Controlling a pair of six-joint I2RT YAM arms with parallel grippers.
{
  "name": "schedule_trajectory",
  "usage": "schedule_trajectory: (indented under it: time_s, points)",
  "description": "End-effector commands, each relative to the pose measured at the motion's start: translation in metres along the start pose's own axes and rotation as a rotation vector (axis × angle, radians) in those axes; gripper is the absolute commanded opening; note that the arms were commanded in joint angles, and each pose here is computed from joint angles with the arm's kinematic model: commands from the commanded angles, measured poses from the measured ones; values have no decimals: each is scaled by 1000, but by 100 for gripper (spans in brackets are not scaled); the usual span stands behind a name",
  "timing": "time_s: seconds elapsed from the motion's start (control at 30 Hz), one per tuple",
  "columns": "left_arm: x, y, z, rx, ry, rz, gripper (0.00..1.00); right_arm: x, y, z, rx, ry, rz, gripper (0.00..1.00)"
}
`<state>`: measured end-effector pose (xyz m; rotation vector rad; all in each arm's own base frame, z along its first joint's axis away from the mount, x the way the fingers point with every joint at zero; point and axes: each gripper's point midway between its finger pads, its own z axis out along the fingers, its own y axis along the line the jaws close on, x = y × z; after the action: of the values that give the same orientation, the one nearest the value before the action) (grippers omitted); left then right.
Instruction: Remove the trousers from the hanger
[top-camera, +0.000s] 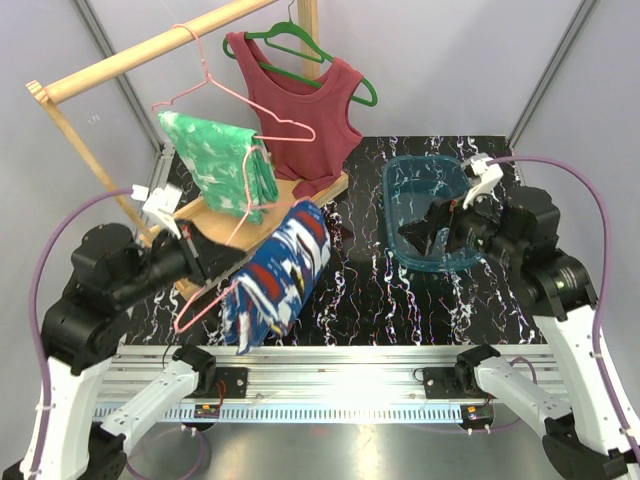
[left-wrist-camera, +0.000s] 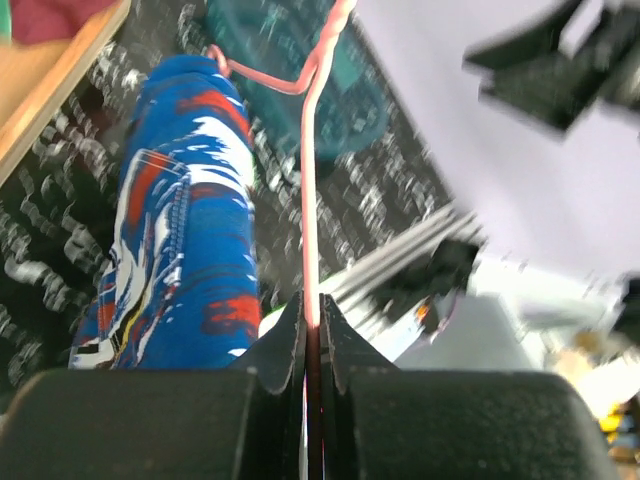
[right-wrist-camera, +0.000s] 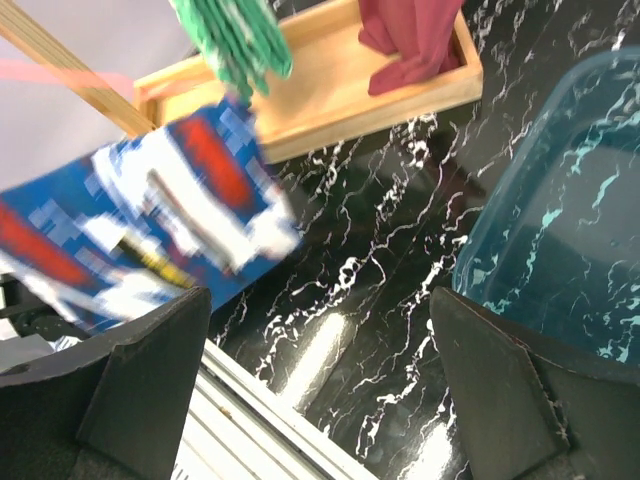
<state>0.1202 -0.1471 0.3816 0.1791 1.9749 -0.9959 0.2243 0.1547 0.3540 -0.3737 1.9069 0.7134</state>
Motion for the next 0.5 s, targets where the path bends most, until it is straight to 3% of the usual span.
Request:
schedule_trajectory:
  time_s: [0.0, 0.07, 0.23, 0.43, 0.47]
  points:
    - [-95, -61, 1, 240, -344, 54, 0, -11, 7, -17, 7, -64, -12, 98]
    - [-115, -66, 4, 250, -404, 8, 0, -12, 15, -23, -25, -71, -5, 99]
    - [-143, -83, 28, 315, -413, -49, 0, -10, 27, -22, -78, -39, -21, 99]
    - [-158, -104, 62, 293, -429, -76, 0, -15, 23, 2, 32, -20, -88, 99]
    - [-161, -108, 64, 292, -451, -75, 0, -21, 13, 5, 119, -44, -100, 99]
